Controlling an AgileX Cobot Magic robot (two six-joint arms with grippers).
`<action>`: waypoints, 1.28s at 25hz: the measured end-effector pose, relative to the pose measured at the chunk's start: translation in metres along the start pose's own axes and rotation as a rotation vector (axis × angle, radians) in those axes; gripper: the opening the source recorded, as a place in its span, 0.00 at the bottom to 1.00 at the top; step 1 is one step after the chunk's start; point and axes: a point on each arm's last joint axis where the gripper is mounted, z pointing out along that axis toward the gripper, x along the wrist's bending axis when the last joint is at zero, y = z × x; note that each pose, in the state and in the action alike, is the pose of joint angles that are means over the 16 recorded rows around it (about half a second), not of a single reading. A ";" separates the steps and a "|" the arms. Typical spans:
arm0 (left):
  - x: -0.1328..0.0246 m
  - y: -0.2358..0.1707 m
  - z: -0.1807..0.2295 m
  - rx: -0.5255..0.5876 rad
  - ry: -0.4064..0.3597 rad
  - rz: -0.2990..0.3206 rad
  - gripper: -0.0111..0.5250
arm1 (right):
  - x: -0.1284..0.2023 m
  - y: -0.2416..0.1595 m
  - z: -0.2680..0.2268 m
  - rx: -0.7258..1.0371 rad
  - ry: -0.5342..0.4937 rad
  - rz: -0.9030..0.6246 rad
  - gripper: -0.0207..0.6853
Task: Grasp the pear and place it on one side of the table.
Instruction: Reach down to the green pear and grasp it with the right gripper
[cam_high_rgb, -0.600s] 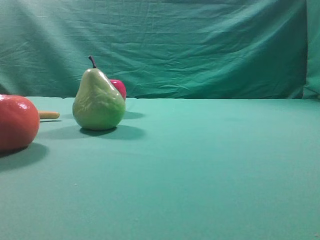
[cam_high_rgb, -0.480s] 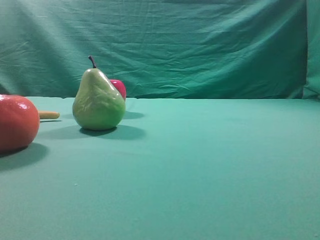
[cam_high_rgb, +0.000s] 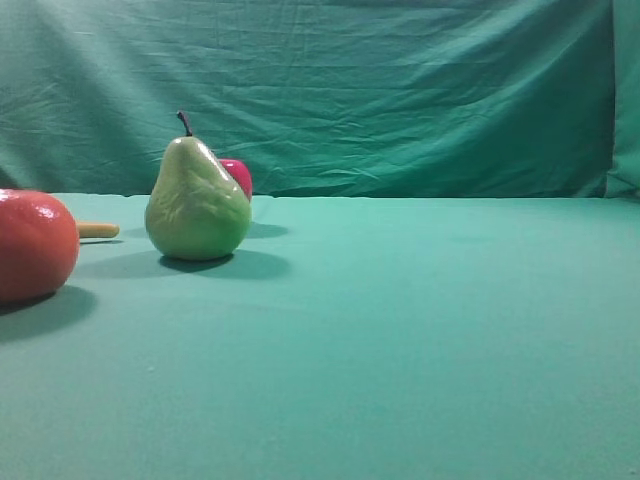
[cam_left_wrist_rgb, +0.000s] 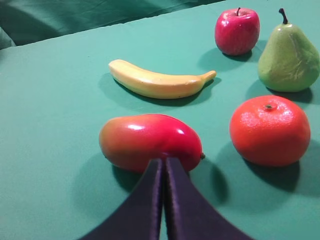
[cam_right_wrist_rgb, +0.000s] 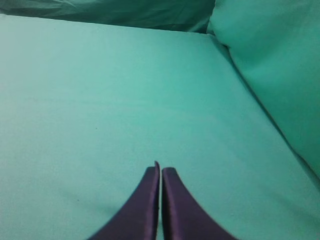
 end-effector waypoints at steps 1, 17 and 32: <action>0.000 0.000 0.000 0.000 0.000 0.000 0.02 | 0.000 0.000 0.000 -0.004 0.000 0.001 0.03; 0.000 0.000 0.000 0.000 0.000 0.000 0.02 | -0.001 0.048 -0.007 -0.275 0.043 0.212 0.03; 0.000 0.000 0.000 0.000 0.000 0.000 0.02 | 0.022 0.133 0.041 0.260 0.243 0.050 0.03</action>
